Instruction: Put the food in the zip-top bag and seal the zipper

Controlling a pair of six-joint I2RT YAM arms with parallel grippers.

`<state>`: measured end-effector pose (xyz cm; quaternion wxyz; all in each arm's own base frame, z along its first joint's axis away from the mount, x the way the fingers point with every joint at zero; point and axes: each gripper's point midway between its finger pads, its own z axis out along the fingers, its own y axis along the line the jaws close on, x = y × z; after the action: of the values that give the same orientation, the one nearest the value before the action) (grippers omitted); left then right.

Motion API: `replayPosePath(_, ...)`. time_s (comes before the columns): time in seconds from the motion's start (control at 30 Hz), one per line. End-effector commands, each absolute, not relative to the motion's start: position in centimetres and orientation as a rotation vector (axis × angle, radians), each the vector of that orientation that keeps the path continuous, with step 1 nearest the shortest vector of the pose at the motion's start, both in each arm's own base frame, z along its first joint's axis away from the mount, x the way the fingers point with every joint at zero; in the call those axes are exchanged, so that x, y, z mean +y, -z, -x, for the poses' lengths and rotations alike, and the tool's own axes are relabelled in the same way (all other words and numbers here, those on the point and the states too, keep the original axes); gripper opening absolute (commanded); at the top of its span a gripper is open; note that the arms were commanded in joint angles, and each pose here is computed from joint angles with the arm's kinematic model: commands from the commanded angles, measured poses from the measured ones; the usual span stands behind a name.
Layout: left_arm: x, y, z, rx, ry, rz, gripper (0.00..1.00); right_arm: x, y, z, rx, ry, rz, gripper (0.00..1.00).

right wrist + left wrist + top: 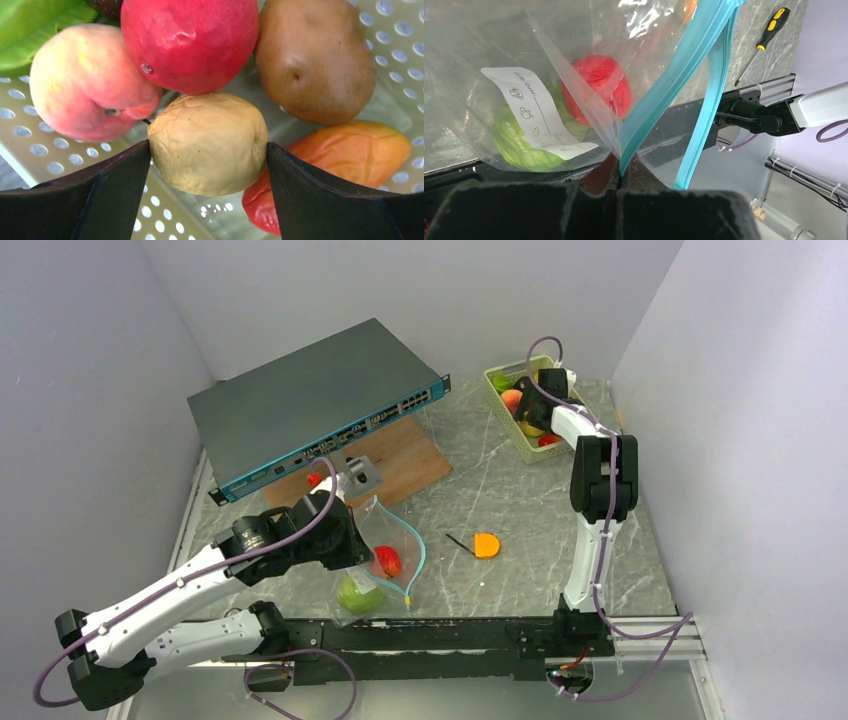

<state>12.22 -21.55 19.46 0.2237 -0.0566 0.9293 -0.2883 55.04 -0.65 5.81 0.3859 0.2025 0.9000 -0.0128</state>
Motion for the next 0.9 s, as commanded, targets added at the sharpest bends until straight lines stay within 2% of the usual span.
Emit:
replayPosePath(0.0,-21.3,-20.8,-12.7,2.523,0.792,0.139,0.0,-0.7,-6.0,-56.9,2.26,0.015,-0.516,0.84)
replayPosePath(0.13,-21.2,-20.6,-12.8,2.523,0.786,0.144,0.0,-1.1,-6.3,-57.3,2.24,0.042,-0.505,0.79)
replayPosePath(0.27,-21.1,-20.5,-12.8,2.521,0.785,0.152,0.0,-1.0,-7.3,-57.5,2.232,0.054,-0.471,0.68)
replayPosePath(0.53,-21.3,-19.6,-12.4,2.547,0.795,0.154,0.0,-0.5,-12.3,-56.2,2.166,0.045,-0.433,0.55)
replayPosePath(0.7,-21.2,-19.6,-12.6,2.527,0.797,0.159,0.0,0.3,-16.2,-54.5,2.113,0.002,-0.42,0.38)
replayPosePath(0.87,-21.6,-19.4,-12.7,2.519,0.818,0.163,0.0,2.4,-20.1,-52.2,2.066,-0.095,-0.385,0.27)
